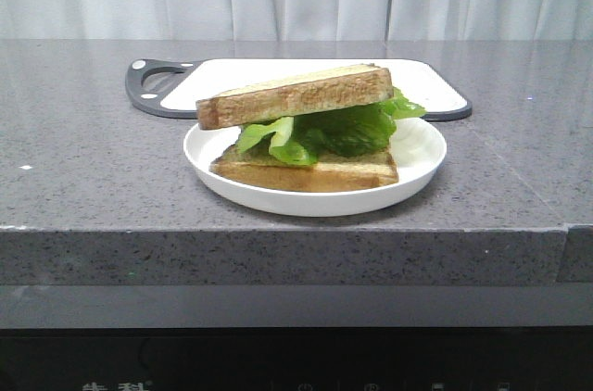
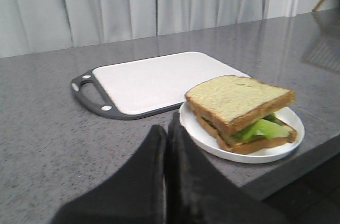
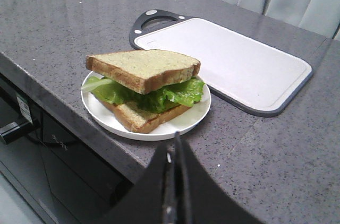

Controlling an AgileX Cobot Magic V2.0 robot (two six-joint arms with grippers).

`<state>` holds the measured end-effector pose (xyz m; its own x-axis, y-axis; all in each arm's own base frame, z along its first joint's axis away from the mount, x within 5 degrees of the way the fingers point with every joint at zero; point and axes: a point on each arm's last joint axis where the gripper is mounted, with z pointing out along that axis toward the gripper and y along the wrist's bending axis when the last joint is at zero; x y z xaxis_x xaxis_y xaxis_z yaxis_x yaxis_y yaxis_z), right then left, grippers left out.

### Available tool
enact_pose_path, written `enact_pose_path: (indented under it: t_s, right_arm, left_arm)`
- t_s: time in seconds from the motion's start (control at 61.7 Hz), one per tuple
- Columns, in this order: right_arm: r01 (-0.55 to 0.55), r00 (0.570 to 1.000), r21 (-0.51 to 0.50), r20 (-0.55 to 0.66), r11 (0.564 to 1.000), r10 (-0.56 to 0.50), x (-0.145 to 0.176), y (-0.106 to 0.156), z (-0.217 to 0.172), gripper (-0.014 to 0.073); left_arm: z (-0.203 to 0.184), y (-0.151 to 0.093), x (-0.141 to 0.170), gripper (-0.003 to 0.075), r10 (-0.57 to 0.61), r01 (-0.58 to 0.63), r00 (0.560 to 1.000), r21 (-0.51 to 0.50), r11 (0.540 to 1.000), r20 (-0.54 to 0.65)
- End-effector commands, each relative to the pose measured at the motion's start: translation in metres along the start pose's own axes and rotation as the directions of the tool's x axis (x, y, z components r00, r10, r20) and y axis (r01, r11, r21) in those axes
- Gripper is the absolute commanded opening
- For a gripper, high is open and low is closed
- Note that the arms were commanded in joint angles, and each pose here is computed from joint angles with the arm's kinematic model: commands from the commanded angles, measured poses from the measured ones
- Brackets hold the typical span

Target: Left arm grabs bread, right arm adds lettuce

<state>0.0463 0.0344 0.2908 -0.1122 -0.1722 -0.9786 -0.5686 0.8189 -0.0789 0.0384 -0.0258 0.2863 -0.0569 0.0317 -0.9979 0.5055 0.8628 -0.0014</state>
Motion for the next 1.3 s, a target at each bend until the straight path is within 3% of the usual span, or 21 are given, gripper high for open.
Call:
enact_pose_path:
  t_s: [0.0, 0.162, 0.341, 0.47, 0.665, 1.281]
  right_arm:
    - [0.007, 0.995, 0.025, 0.1, 1.0, -0.01, -0.016, -0.003, -0.003, -0.0058]
    - [0.007, 0.995, 0.025, 0.1, 1.0, -0.01, -0.016, -0.003, -0.003, -0.0058]
    - [0.007, 0.995, 0.025, 0.097, 1.0, -0.01, -0.015, -0.003, -0.003, -0.0058]
    - [0.007, 0.995, 0.024, 0.095, 1.0, -0.01, -0.015, -0.003, -0.003, -0.0058]
    - [0.007, 0.995, 0.024, 0.095, 1.0, -0.01, -0.015, -0.003, -0.003, -0.0058]
    - [0.007, 0.996, 0.023, 0.092, 1.0, -0.01, -0.015, -0.003, -0.003, -0.0058]
  left_arm:
    - [-0.004, 0.006, -0.009, -0.0019, -0.042, 0.05, 0.994, -0.079, 0.996, 0.103]
    - [-0.005, 0.012, 0.019, -0.0019, -0.007, 0.027, 0.996, -0.232, 0.972, 0.086]
    - [-0.002, 0.022, 0.051, -0.0019, -0.033, 0.047, 0.999, -0.433, 0.9, 0.041]
    - [0.001, 0.028, 0.067, -0.0019, -0.058, 0.07, 0.998, -0.515, 0.854, 0.04]
    - [0.006, 0.032, 0.087, -0.0019, -0.047, 0.074, 0.997, -0.527, 0.847, 0.064]
    - [0.006, 0.032, 0.087, -0.0019, -0.05, 0.074, 0.997, -0.527, 0.847, 0.06]
